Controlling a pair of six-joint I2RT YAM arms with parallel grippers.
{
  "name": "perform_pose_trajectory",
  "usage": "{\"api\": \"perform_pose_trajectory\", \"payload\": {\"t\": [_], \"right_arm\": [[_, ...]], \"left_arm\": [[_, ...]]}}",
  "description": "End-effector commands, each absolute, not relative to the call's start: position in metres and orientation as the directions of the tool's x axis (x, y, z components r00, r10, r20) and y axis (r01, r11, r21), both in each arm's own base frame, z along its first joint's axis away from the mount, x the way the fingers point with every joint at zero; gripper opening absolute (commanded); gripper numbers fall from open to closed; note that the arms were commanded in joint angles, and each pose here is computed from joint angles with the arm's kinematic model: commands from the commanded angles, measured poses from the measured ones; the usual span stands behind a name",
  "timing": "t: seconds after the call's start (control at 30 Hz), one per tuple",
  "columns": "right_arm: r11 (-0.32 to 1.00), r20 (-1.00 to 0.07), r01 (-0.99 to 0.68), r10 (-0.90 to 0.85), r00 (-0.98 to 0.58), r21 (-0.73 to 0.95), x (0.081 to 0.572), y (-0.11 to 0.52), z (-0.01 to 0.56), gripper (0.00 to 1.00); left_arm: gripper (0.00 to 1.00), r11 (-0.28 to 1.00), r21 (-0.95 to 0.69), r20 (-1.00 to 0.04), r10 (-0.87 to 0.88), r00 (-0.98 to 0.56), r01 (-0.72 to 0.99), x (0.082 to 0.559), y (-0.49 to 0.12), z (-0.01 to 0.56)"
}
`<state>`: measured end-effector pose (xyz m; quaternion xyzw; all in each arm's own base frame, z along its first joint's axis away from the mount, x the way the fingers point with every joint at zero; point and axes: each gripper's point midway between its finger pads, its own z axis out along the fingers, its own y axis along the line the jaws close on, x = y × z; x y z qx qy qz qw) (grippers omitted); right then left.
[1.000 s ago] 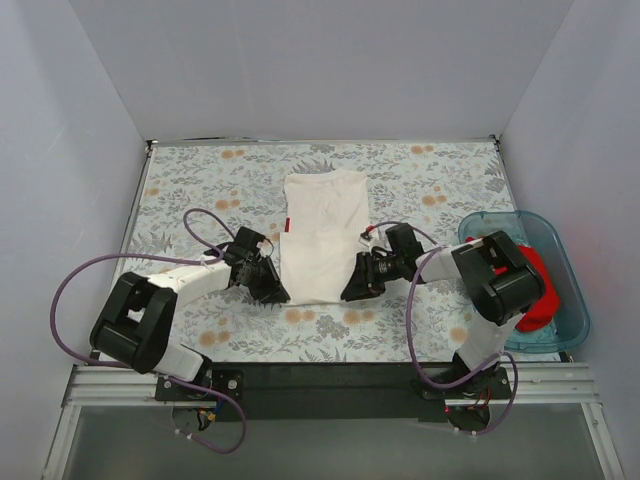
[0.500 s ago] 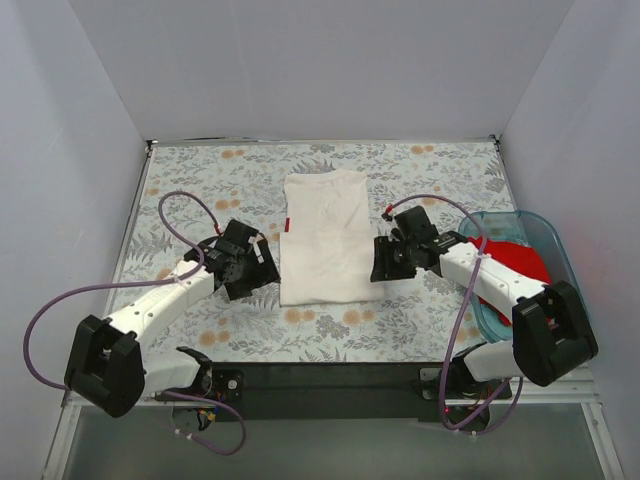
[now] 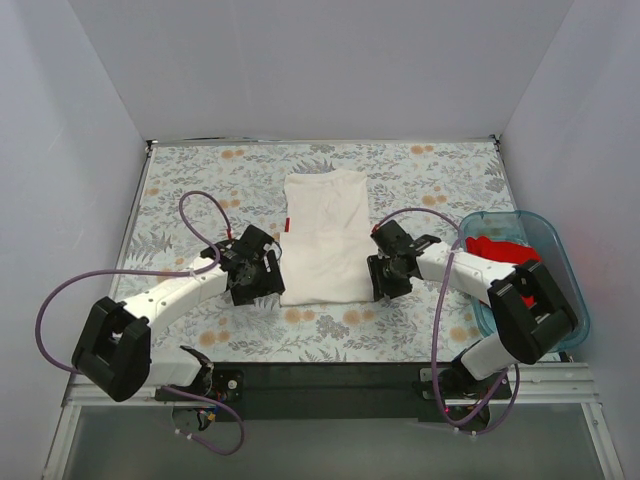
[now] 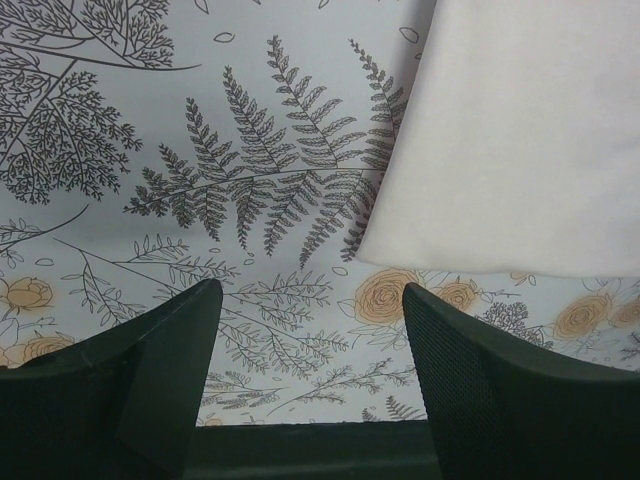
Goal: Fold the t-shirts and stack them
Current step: Fold the tshirt
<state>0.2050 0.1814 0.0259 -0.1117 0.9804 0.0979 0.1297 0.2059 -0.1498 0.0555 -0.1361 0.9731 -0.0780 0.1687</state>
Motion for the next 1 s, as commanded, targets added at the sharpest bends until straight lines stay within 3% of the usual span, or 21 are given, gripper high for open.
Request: {"api": "perform_pose_trajectory", "payload": {"t": [0.0, 0.43, 0.73, 0.87, 0.97], "right_arm": [[0.964, -0.306, -0.230, -0.180, -0.935, 0.136, 0.217, 0.189, 0.031, 0.51], [0.977, -0.187, -0.212, -0.203, -0.961, 0.026, 0.200, 0.170, -0.002, 0.42], [0.970, -0.090, -0.242, -0.239, -0.967, 0.022, 0.184, 0.166, -0.022, 0.18], [0.967, -0.075, -0.253, -0.250, -0.965, 0.036, 0.181, 0.168, -0.026, 0.01], [0.964, -0.074, -0.260, -0.256, -0.964, 0.050, 0.181, 0.170, -0.027, 0.01]], "left_arm": [[0.71, 0.948, -0.213, -0.358, -0.299, -0.884, -0.234, 0.221, -0.156, 0.066], [0.70, 0.955, -0.212, -0.343, -0.273, -0.899, -0.209, 0.219, -0.167, 0.063], [0.70, 0.957, -0.218, -0.303, -0.255, -0.918, -0.194, 0.215, -0.177, 0.057], [0.71, 0.958, -0.220, -0.276, -0.242, -0.930, -0.184, 0.213, -0.185, 0.054], [0.71, 0.960, -0.214, -0.263, -0.236, -0.936, -0.182, 0.213, -0.191, 0.051]]}}
